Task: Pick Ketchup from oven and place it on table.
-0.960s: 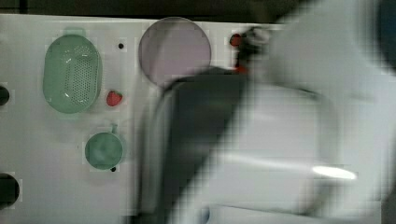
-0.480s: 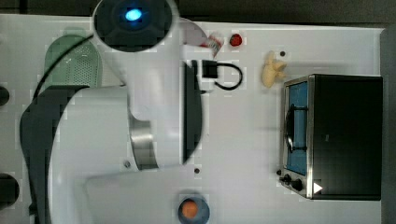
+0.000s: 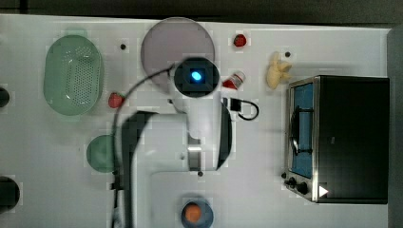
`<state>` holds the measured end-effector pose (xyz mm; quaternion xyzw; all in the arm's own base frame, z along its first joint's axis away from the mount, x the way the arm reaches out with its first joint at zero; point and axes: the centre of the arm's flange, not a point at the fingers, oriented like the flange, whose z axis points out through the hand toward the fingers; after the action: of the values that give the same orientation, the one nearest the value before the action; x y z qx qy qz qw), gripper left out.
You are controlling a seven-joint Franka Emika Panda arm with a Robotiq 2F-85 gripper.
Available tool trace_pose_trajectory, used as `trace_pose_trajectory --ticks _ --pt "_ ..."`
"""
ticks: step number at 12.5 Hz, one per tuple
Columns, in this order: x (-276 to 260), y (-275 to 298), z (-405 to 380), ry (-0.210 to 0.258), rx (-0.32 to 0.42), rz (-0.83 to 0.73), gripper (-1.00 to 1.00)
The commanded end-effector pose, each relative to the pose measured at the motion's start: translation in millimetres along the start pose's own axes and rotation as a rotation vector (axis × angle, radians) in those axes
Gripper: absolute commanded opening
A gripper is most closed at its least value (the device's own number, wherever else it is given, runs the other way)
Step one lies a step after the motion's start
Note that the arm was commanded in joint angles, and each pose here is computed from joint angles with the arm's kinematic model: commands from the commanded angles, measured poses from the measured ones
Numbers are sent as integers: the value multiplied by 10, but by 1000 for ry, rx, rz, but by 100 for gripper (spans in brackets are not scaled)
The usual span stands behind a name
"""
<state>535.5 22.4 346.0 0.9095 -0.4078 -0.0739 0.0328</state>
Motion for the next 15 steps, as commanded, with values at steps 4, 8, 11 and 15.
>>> trace_pose_trajectory --ticks 4,8,11,15 --pt "190 125 1016 37 28 42 26" --pt "272 141 1331 37 18 55 27" --pt "267 176 1379 35 14 62 74" --pt "299 112 1121 62 53 107 100"
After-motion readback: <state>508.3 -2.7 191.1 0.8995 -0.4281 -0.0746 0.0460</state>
